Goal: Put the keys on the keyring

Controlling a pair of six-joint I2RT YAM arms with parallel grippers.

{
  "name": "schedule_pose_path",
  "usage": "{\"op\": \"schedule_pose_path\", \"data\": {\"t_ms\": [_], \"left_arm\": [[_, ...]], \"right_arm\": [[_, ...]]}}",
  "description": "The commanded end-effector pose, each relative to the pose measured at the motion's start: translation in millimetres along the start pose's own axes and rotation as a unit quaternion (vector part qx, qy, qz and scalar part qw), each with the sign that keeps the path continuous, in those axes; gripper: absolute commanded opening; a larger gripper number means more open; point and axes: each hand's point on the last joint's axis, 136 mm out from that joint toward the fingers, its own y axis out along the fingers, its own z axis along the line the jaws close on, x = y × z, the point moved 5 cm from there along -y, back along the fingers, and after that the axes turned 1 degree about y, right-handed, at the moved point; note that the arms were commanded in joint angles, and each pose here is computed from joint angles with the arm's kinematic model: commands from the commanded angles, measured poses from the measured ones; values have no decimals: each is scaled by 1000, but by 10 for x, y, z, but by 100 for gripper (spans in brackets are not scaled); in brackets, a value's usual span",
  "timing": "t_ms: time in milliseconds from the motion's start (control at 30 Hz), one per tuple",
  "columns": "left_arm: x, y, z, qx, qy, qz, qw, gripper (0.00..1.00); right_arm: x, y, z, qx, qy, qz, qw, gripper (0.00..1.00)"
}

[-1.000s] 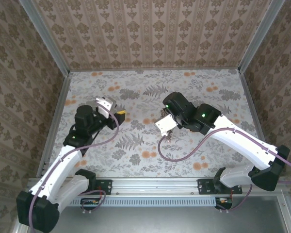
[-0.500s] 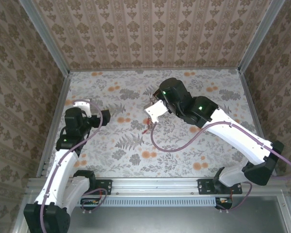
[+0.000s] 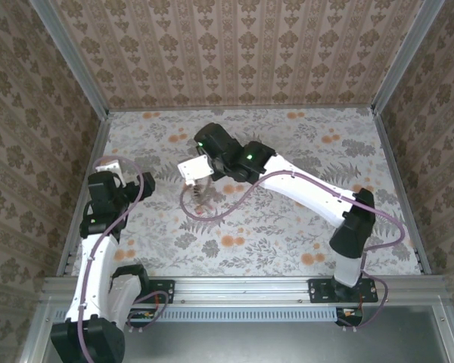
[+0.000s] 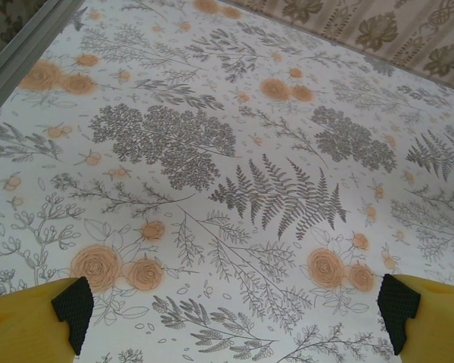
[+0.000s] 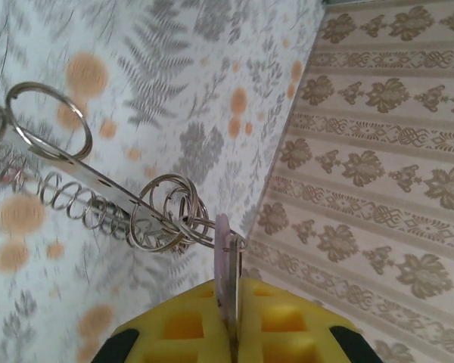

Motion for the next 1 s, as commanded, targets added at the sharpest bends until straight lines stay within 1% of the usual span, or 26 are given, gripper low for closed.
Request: {"op": "schedule_pose_path", "data": {"t_ms": [0, 67, 133, 267, 333, 467, 667, 833, 967], "left_arm": [[-7, -24, 71, 24, -10, 0, 1000, 100], [-8, -27, 103, 37, -5, 0, 999, 100], [-18, -23, 134, 47, -5, 0, 999, 100], [-77, 14, 170, 54, -14, 1, 998, 100], [-106, 26, 188, 58, -17, 3, 998, 100], [-148, 46, 226, 69, -22, 5, 997, 100], [-215, 101, 255, 72, -31, 9, 997, 100], [-275, 176, 291, 77, -38, 11, 996, 100], [-345, 231, 356, 97, -51, 8, 994, 100]], "right_arm": [[239, -14, -144, -1, 110, -45, 993, 0], [324, 29, -151, 10, 122, -65, 990, 0], [349, 104, -75, 25, 123, -77, 989, 0], [258, 333, 357, 83, 133, -84, 984, 0], [176, 408, 609, 109, 126, -76, 983, 0], [-50, 432, 1090, 160, 118, -46, 979, 0], [-523, 165, 1618, 221, 143, 3, 965, 0], [-943, -42, 2139, 296, 153, 56, 941, 0], [-1263, -101, 2455, 322, 160, 103, 928, 2]]}}
